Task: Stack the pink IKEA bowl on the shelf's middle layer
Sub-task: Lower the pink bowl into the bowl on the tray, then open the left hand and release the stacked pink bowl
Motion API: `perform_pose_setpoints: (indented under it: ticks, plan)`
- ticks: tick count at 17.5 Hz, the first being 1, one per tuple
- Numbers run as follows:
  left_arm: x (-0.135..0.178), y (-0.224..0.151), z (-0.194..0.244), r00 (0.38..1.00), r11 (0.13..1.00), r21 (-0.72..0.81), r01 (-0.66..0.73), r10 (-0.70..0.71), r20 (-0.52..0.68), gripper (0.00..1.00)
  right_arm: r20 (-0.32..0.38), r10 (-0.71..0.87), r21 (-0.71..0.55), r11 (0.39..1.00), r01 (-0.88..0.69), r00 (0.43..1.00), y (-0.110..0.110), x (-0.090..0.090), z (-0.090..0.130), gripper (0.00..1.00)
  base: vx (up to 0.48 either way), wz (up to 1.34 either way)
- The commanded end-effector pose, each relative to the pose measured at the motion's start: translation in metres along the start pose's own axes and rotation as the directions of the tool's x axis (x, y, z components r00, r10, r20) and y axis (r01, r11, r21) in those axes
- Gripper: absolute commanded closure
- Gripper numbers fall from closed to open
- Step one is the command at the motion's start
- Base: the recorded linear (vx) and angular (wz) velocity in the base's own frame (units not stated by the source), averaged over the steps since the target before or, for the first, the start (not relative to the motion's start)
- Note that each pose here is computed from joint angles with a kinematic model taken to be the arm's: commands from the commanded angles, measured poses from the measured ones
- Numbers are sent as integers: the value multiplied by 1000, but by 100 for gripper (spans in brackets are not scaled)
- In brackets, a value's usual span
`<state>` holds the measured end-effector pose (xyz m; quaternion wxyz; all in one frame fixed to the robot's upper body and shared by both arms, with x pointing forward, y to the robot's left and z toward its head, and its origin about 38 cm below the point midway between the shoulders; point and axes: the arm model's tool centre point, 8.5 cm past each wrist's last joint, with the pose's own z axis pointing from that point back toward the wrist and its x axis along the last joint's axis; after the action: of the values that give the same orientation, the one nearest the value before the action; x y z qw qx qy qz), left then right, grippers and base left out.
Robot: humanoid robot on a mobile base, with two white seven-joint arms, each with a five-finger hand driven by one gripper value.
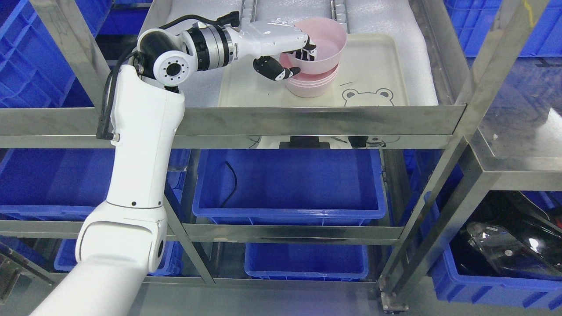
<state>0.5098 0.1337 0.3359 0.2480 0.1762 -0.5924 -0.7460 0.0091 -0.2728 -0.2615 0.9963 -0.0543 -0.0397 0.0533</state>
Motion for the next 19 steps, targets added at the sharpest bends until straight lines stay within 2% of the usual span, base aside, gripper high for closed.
perform_pose_setpoints:
  ticks: [1, 6, 12, 13, 14, 15, 17, 19]
  plan:
    - [-4, 4, 7, 1000, 1000, -1, -16, 16, 5, 92, -7, 2, -16, 1000, -2, 1000, -10, -10, 0, 0, 0, 0]
    - [-20, -3, 25, 999, 999, -49, 2, -4, -47, 92, -7, 2, -16, 1000, -2, 1000, -10, -10, 0, 0, 0, 0]
    - [-15, -7, 19, 1000, 999, -50, 2, -4, -29, 88, -7, 2, -16, 1000, -2, 1000, -10, -10, 0, 0, 0, 0]
    - [-14, -7, 17, 999, 998, -56, 9, -11, -30, 81, -7, 2, -16, 1000, -2, 1000, -10, -10, 0, 0, 0, 0]
    - [-13, -8, 15, 999, 998, -64, 14, -16, -31, 61, -7, 2, -16, 1000, -2, 1000, -10, -10, 0, 0, 0, 0]
    - [-12, -9, 14, 999, 998, -68, 14, -16, -29, 36, -7, 2, -16, 1000, -2, 1000, -10, -10, 0, 0, 0, 0]
    - [-6, -6, 8, 1000, 999, -42, 7, -7, -8, 27, -7, 2, -16, 1000, -2, 1000, -10, -10, 0, 0, 0, 0]
    - [10, 7, -8, 999, 999, 49, -15, 13, 43, 20, -7, 2, -16, 1000, -2, 1000, -10, -10, 0, 0, 0, 0]
